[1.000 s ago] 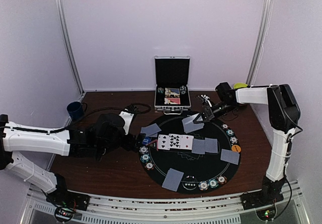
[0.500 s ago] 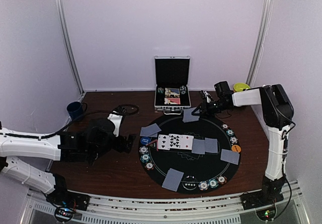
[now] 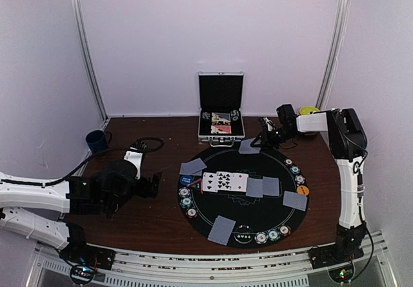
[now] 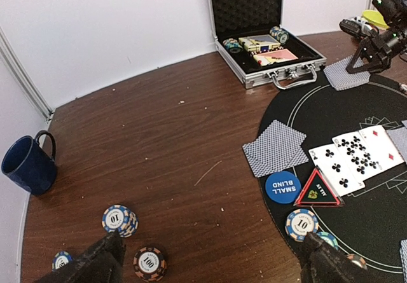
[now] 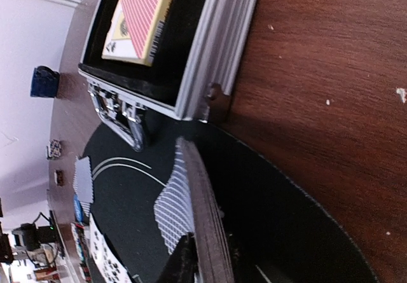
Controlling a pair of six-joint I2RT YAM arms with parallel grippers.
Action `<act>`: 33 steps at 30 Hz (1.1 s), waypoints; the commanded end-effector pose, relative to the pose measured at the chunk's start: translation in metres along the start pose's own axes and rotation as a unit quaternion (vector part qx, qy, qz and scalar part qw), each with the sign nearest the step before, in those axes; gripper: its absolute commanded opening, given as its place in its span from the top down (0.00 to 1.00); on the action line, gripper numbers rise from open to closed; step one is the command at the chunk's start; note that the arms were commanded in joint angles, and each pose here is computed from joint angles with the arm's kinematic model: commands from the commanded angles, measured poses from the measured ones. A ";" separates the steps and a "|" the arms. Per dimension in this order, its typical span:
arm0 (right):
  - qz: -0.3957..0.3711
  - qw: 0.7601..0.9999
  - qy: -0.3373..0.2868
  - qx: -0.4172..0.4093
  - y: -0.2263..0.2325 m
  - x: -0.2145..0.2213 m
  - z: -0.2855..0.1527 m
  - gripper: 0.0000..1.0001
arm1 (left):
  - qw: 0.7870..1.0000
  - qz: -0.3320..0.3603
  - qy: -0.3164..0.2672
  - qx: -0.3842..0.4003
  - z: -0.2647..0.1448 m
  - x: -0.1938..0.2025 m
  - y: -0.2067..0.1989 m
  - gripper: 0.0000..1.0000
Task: Distribute texas hold em gaming equipment
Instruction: Place the face-down deck piles on the poker table mat, then reset both arms
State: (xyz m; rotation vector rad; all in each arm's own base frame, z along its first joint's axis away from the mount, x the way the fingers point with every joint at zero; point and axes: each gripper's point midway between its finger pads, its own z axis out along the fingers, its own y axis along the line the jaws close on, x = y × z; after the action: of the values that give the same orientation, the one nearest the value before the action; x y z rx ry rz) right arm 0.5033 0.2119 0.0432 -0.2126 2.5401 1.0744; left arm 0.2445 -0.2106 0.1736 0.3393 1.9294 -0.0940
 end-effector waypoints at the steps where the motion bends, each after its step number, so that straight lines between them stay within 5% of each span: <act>1: 0.015 0.995 0.072 0.070 -0.046 0.039 0.009 0.75 | 1.000 -0.021 -0.019 -0.008 0.001 -0.007 0.003 0.02; 8: -0.059 0.986 0.048 0.146 -0.040 0.011 -0.029 0.37 | 0.999 -0.022 -0.017 -0.017 0.002 -0.005 0.005 0.02; 9: -0.070 0.984 0.043 0.160 -0.039 0.007 -0.036 0.26 | 0.999 -0.023 -0.017 -0.020 0.002 -0.005 0.007 0.02; 10: -0.081 0.981 0.038 0.174 -0.038 0.003 -0.044 0.03 | 0.999 -0.024 -0.017 -0.022 0.001 -0.005 0.008 0.02; 11: -0.090 0.977 0.033 0.193 -0.037 -0.001 -0.053 0.00 | 0.999 -0.025 -0.017 -0.025 0.001 -0.005 0.009 0.02; 17: -0.147 0.943 -0.035 0.295 -0.021 -0.026 -0.121 0.00 | 0.997 -0.036 -0.010 -0.062 0.000 0.001 0.026 0.02; 24: -0.196 0.906 -0.168 0.336 0.052 -0.031 -0.232 0.00 | 0.991 -0.052 -0.009 -0.126 -0.006 0.004 0.051 0.02; 33: -0.310 0.813 -0.412 0.269 0.156 0.052 -0.353 0.00 | 0.984 -0.075 -0.002 -0.164 -0.016 0.006 0.068 0.02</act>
State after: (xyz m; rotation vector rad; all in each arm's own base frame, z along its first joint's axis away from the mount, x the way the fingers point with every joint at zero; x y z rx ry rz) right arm 0.3511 0.0714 0.3391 -0.2923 1.8575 0.0908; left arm 0.2467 -0.1539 0.1671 0.0731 1.9523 0.1026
